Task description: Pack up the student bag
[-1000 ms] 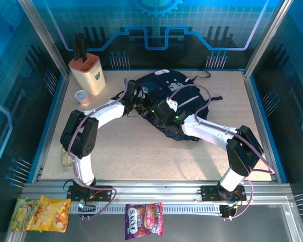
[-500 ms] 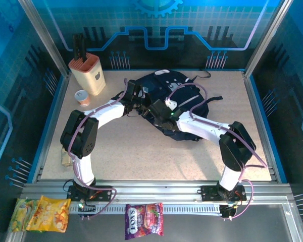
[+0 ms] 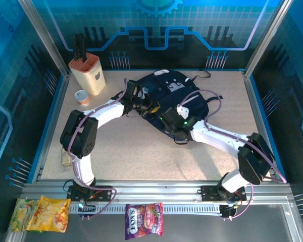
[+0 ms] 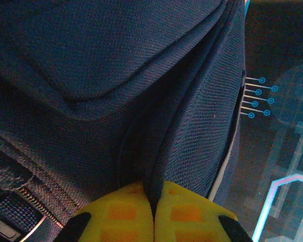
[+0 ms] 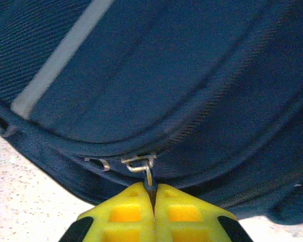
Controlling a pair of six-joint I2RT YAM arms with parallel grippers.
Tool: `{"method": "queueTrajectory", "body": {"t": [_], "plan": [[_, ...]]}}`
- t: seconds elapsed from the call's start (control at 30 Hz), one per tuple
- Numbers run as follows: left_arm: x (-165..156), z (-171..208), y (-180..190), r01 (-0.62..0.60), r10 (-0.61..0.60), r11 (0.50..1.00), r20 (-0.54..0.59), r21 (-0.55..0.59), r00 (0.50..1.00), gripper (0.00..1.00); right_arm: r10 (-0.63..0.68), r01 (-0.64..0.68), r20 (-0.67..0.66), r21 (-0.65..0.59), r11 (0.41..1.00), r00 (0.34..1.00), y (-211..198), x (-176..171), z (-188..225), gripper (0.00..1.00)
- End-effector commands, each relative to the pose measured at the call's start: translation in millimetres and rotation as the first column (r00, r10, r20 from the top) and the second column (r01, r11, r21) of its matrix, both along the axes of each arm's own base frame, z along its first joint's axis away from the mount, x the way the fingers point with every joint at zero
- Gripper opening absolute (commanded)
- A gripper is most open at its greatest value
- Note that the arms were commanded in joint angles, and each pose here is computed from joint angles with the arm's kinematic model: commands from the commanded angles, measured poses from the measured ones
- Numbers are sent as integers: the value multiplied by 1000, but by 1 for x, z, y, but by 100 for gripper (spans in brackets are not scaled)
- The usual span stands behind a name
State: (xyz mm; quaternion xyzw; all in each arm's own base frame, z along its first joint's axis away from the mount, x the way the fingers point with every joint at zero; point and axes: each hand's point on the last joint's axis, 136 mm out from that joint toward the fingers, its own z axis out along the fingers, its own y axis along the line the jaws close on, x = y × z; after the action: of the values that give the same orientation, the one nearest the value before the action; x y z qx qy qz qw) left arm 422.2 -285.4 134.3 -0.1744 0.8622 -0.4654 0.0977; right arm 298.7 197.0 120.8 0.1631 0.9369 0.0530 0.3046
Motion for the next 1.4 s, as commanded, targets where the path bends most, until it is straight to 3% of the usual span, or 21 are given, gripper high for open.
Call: {"method": "queueTrajectory", "body": {"t": [0.0, 0.13, 0.23, 0.4, 0.67, 0.83, 0.93, 1.03, 1.37], "plan": [[16, 17, 18, -10, 9, 1000, 64, 15, 998, 0, -89, 86, -10, -173, 981, 996, -61, -10, -2, 6], [16, 14, 27, -18, 17, 999, 58, 30, 998, 0, -13, 14, 9, -132, 991, 1000, -67, 8, 2, 5], [15, 15, 34, -25, 23, 999, 66, 37, 998, 3, 132, -126, 43, -126, 984, 990, -52, 28, 13, 4], [8, 20, 57, -79, 75, 995, 77, 54, 994, 35, 365, -358, 31, -130, 924, 930, -7, 47, 19, 0], [-21, 22, 101, -210, 205, 974, 65, 85, 977, 51, 585, -583, 96, -47, 811, 805, 81, 49, 24, 0], [-35, 18, 110, -251, 249, 964, 35, 85, 968, 53, 634, -642, 130, 34, 766, 763, 120, 44, 22, 0], [-39, 18, 107, -287, 287, 958, 0, 21, 958, 53, 648, -657, 128, 42, 752, 750, 131, 42, 19, 0], [-38, 20, 103, -331, 330, 943, -22, -40, 944, 50, 648, -658, 137, 50, 751, 750, 133, 41, 20, 0], [-27, 5, 94, -352, 349, 935, -65, -38, 935, 39, 642, -653, 138, 47, 756, 754, 131, 40, 20, 0]]}}
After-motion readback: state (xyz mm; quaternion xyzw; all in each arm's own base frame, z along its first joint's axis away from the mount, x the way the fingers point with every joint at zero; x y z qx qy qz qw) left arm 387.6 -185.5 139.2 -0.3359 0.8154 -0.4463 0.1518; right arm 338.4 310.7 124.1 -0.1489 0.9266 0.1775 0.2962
